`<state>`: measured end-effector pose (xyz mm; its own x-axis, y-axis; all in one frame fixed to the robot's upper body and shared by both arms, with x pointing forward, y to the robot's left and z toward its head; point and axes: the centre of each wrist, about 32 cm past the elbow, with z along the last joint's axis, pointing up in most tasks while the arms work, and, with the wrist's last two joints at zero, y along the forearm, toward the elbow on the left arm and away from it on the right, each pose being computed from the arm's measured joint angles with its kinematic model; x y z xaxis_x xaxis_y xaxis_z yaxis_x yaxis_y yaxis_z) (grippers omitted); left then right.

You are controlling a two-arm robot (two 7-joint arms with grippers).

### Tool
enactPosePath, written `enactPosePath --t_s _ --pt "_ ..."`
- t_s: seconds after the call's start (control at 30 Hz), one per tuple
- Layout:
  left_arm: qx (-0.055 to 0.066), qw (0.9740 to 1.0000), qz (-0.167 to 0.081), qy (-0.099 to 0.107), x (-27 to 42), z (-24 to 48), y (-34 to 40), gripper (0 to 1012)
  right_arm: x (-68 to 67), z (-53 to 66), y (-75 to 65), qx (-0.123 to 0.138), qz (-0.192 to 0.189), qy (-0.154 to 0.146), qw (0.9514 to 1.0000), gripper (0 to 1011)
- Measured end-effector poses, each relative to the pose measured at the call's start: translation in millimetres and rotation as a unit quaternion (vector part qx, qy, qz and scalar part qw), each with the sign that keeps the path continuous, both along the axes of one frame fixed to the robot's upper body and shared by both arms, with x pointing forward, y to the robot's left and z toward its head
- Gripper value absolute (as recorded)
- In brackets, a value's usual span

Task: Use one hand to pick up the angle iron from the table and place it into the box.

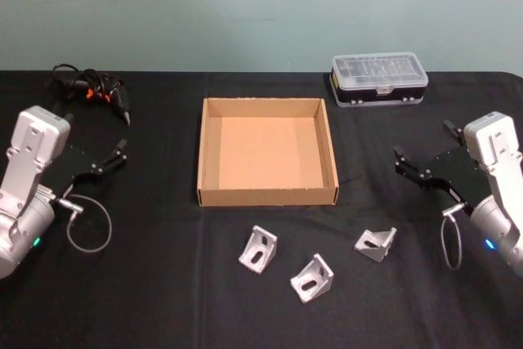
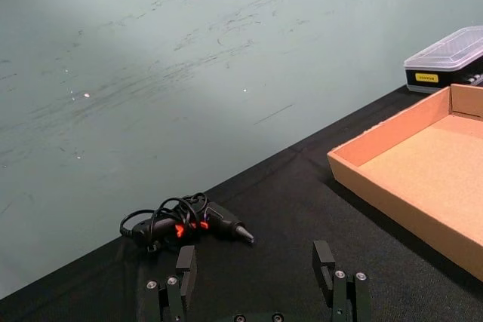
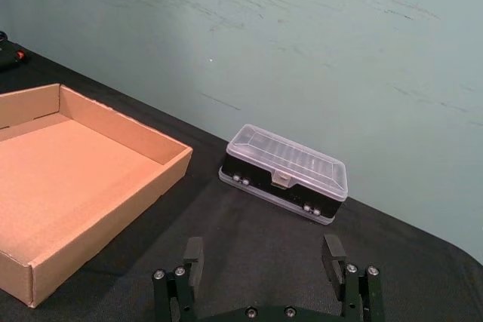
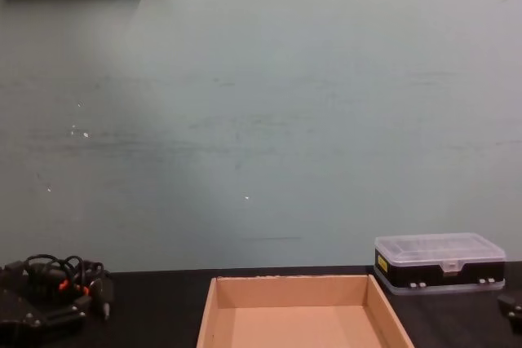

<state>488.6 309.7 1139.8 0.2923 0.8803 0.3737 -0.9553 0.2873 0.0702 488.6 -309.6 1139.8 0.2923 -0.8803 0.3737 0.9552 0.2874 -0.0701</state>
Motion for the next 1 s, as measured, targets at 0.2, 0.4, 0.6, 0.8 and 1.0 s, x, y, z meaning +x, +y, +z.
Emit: enactPosePath --t_s 0.2,0.4,0.6,0.8,1.0 --pt "0.0 1.0 0.0 0.0 0.0 0.0 0.0 1011 0.0 0.0 0.0 0.0 0.0 0.0 1.0 1000" --pt "0.0 1.0 0.0 0.0 0.0 0.0 0.0 1011 -5.2 2.6 0.8 0.002 0.004 -0.004 1.0 1000" --pt "0.0 1.0 0.0 0.0 0.0 0.0 0.0 1011 -18.3 11.8 2.8 0.007 0.015 -0.012 0.9998 1000" --pt "0.0 1.0 0.0 0.0 0.0 0.0 0.0 1011 -36.3 23.4 2.5 0.019 0.025 -0.01 0.9995 1000" --pt "0.0 1.0 0.0 0.0 0.0 0.0 0.0 1011 -57.7 35.8 -3.0 0.03 0.058 0.017 0.9977 1002"
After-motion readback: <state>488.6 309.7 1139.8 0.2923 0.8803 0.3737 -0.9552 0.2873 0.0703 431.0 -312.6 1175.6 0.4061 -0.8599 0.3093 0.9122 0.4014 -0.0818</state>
